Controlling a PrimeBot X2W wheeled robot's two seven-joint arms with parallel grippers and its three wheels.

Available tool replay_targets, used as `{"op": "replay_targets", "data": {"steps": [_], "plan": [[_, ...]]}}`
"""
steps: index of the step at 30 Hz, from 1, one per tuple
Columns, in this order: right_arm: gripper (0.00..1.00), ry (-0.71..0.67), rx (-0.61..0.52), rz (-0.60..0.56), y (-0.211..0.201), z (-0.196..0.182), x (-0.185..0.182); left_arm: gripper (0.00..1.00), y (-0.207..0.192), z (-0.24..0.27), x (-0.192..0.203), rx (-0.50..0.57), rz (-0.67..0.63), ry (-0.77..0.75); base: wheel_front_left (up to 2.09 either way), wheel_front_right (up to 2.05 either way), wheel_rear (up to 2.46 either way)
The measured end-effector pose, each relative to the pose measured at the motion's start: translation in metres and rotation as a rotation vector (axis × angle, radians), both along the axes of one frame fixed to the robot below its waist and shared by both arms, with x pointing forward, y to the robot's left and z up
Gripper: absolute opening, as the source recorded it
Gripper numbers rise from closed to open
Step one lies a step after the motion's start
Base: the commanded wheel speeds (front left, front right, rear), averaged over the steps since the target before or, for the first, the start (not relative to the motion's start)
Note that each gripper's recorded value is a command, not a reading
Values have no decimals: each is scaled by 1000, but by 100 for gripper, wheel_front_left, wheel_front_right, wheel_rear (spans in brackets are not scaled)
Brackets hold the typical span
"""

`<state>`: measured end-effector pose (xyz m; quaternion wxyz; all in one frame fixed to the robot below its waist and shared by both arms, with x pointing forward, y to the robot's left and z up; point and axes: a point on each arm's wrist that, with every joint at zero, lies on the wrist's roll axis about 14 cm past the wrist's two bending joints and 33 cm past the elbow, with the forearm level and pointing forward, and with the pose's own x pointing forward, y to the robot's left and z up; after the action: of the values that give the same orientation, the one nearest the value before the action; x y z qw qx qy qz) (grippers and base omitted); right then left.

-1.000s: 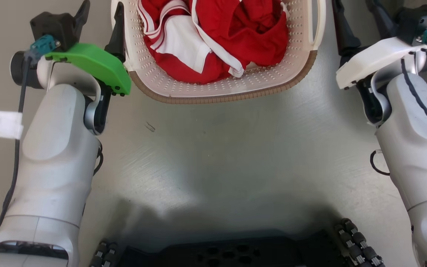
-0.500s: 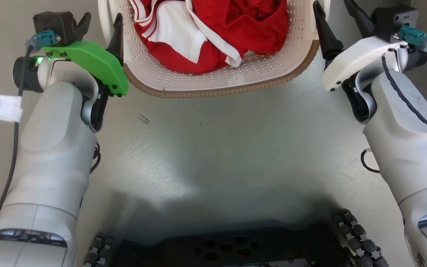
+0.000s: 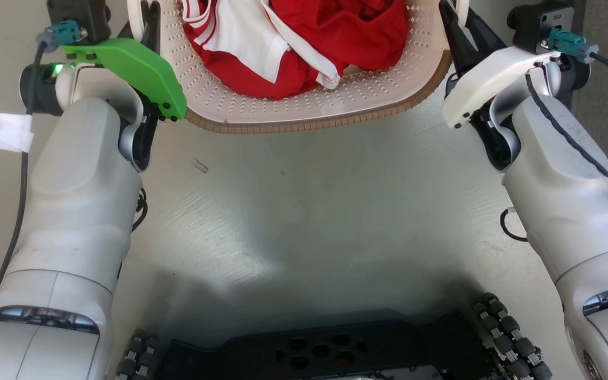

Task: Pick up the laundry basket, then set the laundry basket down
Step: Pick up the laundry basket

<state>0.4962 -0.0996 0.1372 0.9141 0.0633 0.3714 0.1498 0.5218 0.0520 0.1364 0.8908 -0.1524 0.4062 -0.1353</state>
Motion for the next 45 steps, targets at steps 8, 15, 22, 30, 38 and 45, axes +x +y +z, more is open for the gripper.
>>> {"op": "replay_targets", "data": {"steps": [8,15,22,30,38,45], "plan": [[0,16,-4,-4,-1,5,-4,0,0,5,-6,8,-4,16,0,0,0],[0,7,-4,-14,-1,19,-2,0,1,18,-6,2,17,15,0,0,0],[0,-7,-4,-23,-3,40,-2,0,0,35,-11,0,15,16,0,0,0],[0,18,3,-38,-2,59,-23,0,-1,58,-23,-5,22,33,0,0,0],[0,34,1,-55,-5,77,-41,0,-4,79,-37,-12,12,44,0,0,0],[0,34,1,-61,-6,100,-57,0,-5,100,-54,-22,17,70,0,0,0]]}}
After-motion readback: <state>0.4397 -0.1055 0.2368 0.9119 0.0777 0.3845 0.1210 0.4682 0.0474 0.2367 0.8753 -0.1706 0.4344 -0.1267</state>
